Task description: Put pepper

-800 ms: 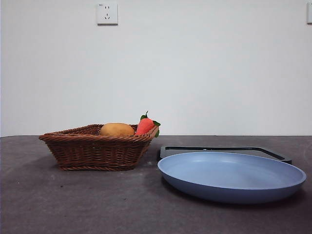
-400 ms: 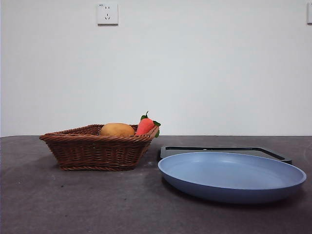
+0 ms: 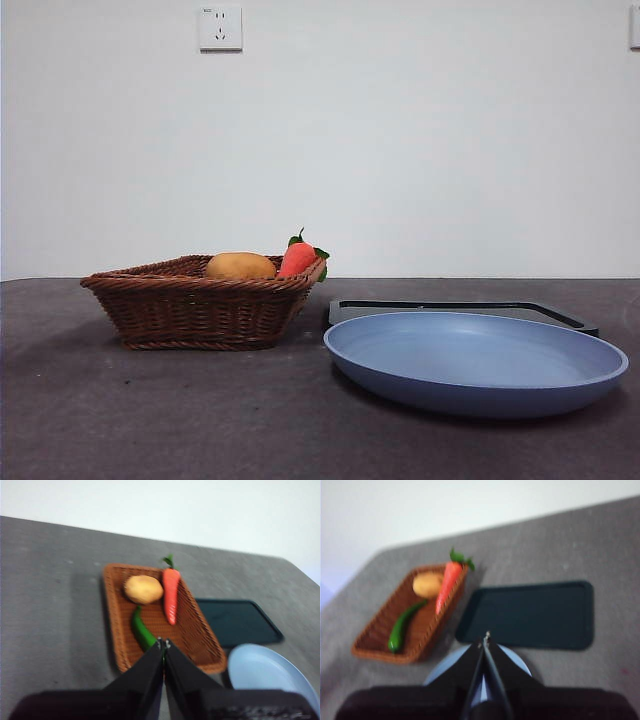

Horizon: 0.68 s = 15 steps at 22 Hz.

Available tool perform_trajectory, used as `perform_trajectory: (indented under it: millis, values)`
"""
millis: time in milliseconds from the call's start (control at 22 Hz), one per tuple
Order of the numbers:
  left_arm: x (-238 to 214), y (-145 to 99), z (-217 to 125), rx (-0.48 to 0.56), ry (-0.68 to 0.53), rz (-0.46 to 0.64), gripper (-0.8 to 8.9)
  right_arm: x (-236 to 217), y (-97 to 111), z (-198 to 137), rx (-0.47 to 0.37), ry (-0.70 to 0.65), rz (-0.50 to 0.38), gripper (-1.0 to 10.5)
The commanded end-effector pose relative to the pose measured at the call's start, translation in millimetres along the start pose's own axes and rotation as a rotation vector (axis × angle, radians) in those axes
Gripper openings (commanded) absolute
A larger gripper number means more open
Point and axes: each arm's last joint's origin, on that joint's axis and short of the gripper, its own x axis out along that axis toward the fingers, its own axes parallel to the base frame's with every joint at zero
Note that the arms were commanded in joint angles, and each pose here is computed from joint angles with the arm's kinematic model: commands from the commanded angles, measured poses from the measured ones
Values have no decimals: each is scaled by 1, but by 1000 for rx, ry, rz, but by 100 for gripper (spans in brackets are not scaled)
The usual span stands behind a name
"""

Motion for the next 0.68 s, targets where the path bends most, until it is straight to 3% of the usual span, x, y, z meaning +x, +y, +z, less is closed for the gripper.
perform_trajectory:
  millis: [46, 319, 547, 638, 683]
  values:
    - [-4, -6, 13, 75, 31, -43, 6, -8, 7, 17, -115, 76, 1, 5]
    - [-10, -13, 25, 98, 124, -91, 6, -15, 13, 33, -173, 250, -5, 5]
    - [-11, -14, 27, 91, 132, -102, 19, -14, 13, 35, -165, 271, -7, 14]
    - [-11, -14, 27, 87, 132, -97, 163, -14, 13, 35, -165, 272, -7, 86]
    - [-11, -13, 27, 88, 132, -95, 277, -14, 13, 35, -157, 272, -8, 185]
